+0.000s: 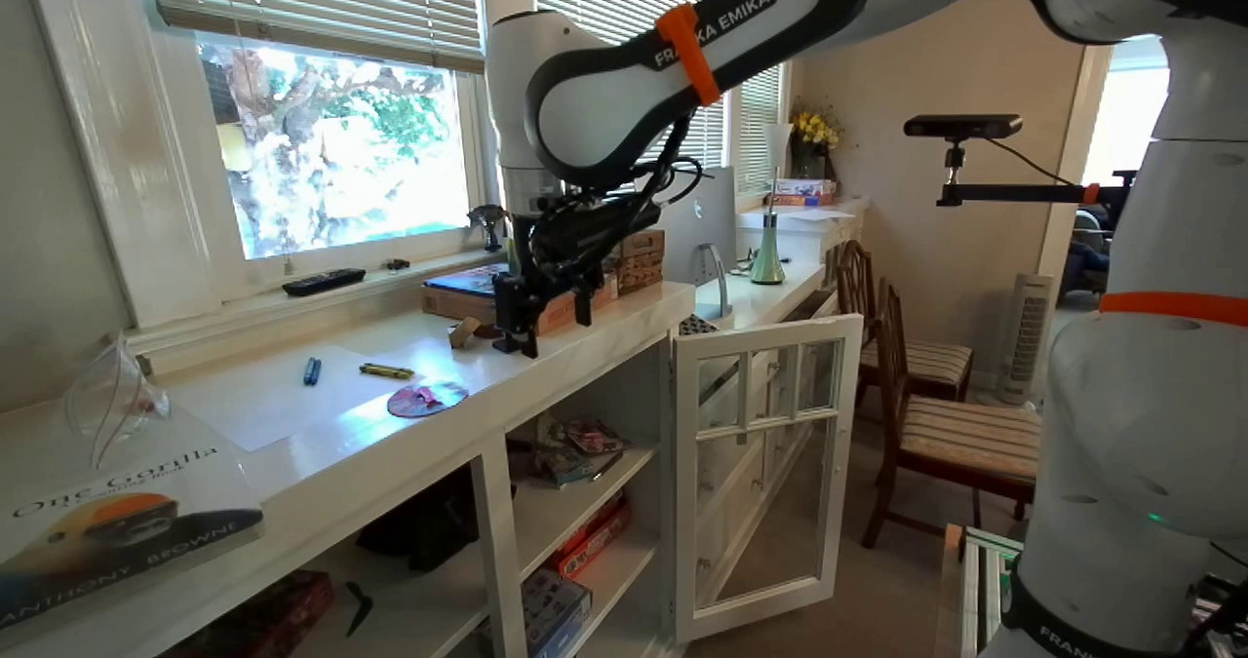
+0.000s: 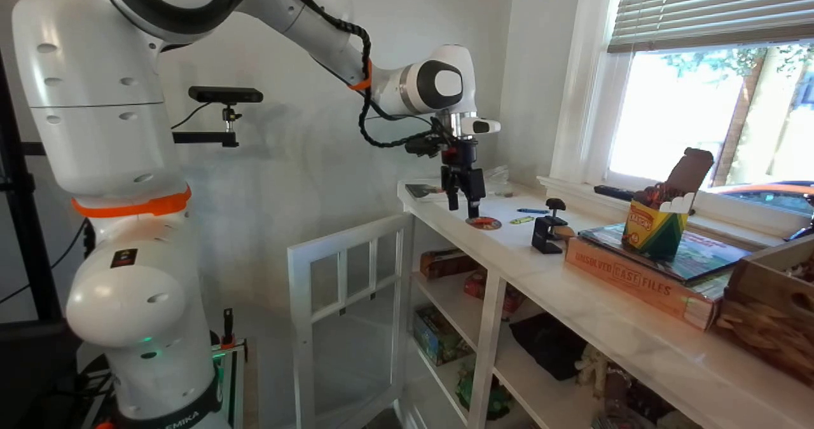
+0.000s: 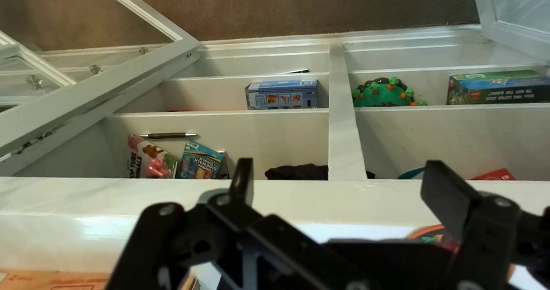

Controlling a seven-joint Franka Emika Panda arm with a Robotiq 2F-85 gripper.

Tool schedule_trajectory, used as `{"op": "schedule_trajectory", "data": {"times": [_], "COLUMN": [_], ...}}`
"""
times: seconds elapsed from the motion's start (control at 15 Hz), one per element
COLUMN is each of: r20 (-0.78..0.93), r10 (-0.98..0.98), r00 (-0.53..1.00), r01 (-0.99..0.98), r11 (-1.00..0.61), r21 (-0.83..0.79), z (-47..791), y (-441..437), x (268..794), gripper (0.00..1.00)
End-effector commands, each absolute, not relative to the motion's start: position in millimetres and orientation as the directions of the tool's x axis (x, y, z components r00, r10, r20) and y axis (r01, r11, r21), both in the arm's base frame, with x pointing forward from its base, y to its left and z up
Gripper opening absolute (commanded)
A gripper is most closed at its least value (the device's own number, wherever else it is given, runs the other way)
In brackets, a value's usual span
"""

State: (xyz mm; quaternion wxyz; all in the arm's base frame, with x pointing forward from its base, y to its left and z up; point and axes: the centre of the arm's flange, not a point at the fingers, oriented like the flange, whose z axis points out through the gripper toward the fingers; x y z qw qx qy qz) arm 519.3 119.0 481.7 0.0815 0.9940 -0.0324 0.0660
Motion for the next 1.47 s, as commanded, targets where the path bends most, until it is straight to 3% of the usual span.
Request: {"op": "schedule_trajectory", "data": {"times": [0.0, 0.8, 1.4], "r20": [0.137, 0.19, 0.208], "r10": [-0.054, -0.362, -0.31], "r00": [0.989, 0.913, 0.928], "r01": [-0.075, -0.383, -0.325], "r11": [-0.985, -0.919, -0.945], "r21": [0.157, 0.088, 0.042], "z": [482.0, 468.5, 467.2], "y": [119.0, 110.8, 150.9], "x": [519.4, 565.0, 602.0], "gripper": [1.0, 1.0, 1.0]}}
